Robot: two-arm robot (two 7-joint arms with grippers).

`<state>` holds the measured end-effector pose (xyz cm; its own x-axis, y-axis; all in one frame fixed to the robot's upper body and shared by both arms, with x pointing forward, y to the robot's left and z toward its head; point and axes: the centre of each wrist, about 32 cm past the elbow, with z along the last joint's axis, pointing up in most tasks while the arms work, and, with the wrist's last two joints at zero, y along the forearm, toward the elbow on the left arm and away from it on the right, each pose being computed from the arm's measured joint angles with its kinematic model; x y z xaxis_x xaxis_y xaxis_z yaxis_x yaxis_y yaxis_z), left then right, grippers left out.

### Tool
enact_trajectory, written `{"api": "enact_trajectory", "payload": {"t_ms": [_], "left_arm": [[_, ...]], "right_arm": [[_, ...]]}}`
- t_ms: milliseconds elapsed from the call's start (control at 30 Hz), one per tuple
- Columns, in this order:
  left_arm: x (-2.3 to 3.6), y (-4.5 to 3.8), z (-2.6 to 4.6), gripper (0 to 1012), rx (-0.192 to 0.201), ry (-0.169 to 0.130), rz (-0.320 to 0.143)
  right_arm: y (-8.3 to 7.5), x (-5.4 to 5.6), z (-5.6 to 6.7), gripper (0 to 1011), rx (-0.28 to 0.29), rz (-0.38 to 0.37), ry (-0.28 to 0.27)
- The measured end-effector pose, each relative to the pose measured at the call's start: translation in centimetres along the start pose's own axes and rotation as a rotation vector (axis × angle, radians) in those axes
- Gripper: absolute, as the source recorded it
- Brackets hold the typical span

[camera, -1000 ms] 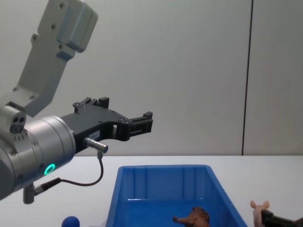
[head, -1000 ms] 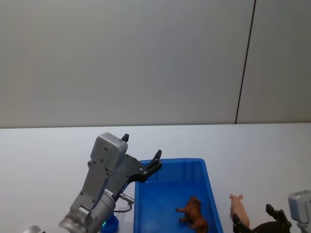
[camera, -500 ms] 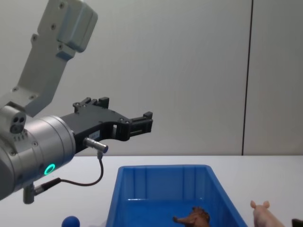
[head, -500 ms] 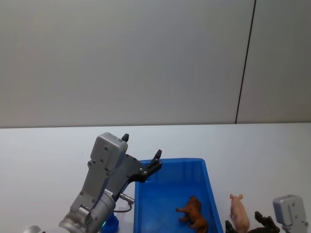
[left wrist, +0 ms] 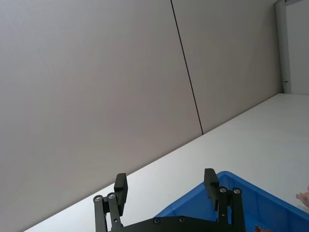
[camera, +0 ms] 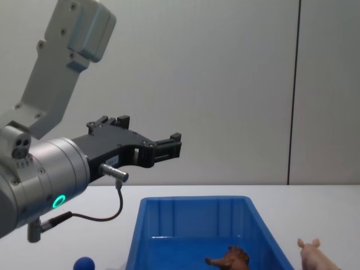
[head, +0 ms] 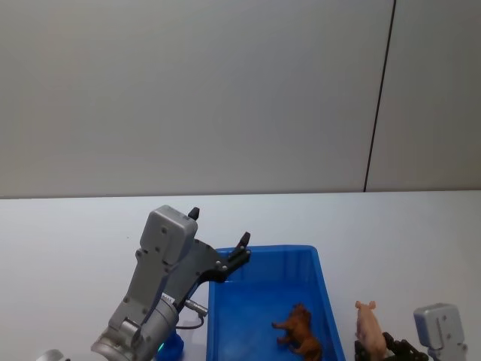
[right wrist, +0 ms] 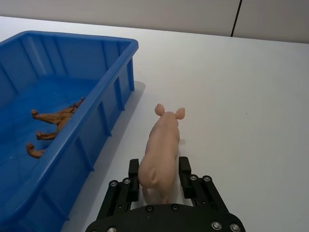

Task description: Pick up the two dolls from the table and place them into the box.

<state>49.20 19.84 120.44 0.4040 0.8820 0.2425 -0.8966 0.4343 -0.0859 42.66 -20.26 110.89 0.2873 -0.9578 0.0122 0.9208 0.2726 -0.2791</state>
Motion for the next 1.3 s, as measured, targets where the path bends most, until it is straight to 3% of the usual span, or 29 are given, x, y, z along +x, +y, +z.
{"api": "enact_trajectory", "payload": {"t_ms": [167,433,767,1300], "left_arm": [[0.00,0.00,0.00,1001,0.000,0.000,0.000],[0.00,0.00,0.00,1001,0.000,0.000,0.000],[0.00,0.00,0.00,1001,0.000,0.000,0.000],[0.00,0.00,0.00,1001,0.000,0.000,0.000]], "right_arm": [[0.0,0.0,0.0,386,0.002,-0.010,-0.005],[-0.2,0.1,0.5,372,0.030,-0.027,-0.014],[-0.6,0.3,2.0,373,0.103,-0.010,-0.029],[0.2,-0.5,5.6,373,0.230,0.168,-0.040]]}}
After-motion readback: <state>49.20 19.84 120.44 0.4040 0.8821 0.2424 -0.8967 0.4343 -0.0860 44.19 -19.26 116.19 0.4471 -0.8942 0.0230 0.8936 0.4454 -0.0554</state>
